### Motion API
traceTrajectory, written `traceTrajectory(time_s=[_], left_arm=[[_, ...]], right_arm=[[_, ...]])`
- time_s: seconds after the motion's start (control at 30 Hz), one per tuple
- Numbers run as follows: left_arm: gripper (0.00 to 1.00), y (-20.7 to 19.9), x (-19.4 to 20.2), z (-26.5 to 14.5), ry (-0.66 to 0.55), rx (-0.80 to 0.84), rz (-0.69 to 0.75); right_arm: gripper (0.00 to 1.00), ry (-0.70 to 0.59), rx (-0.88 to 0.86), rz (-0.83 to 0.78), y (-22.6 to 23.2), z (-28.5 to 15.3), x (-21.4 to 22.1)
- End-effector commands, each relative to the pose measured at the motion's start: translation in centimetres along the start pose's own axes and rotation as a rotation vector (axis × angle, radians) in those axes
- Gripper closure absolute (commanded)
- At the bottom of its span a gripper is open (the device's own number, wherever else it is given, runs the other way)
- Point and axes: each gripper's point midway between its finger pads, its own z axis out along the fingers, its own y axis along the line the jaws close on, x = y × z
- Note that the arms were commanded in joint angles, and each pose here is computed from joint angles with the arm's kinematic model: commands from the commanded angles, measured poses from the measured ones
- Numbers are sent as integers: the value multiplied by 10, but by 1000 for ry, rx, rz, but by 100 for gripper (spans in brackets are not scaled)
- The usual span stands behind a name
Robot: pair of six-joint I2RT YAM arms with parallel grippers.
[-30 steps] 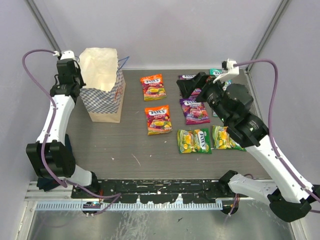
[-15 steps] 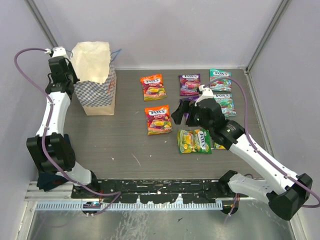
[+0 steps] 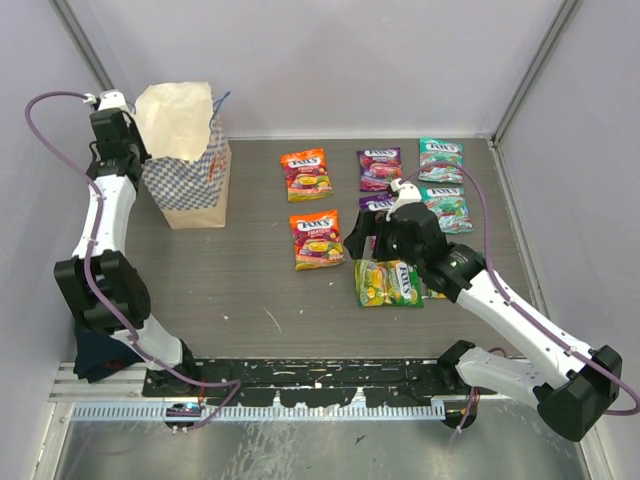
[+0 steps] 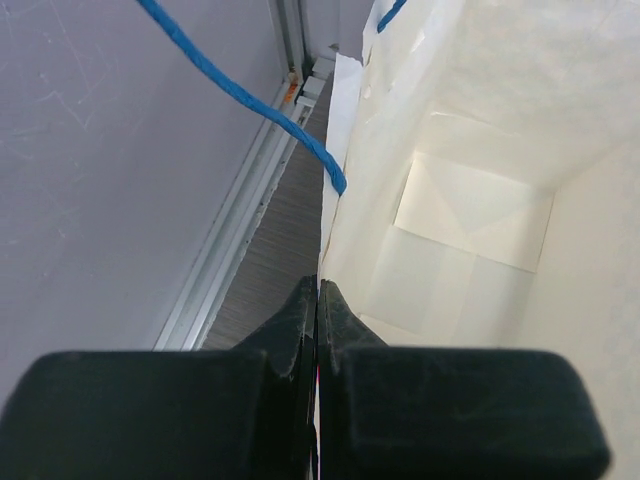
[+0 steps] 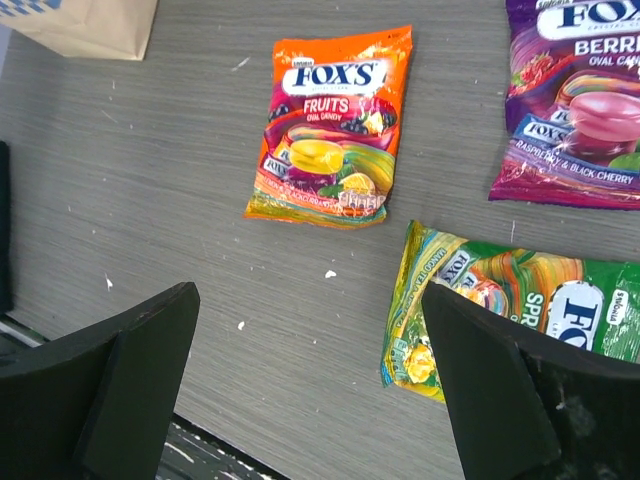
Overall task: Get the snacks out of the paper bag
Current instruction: Adjust the paper bag at the center of the board.
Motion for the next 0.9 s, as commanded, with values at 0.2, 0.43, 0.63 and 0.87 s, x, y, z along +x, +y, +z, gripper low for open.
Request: traceTrajectory(time_s=[0.2, 0.43, 0.63, 0.87], left_arm=[[100, 10, -45, 25, -102, -16, -44], [100, 13, -70, 47, -115, -45, 24], [100, 17, -75, 61, -83, -66, 98], [100, 24, -58, 72, -34, -81, 130]], right_arm=[[0, 32, -137, -57, 17, 10, 16], [0, 70, -149, -106, 9, 9, 36], [0, 88, -157, -133, 2, 2, 51], [0, 94, -170, -134, -1, -2, 58]])
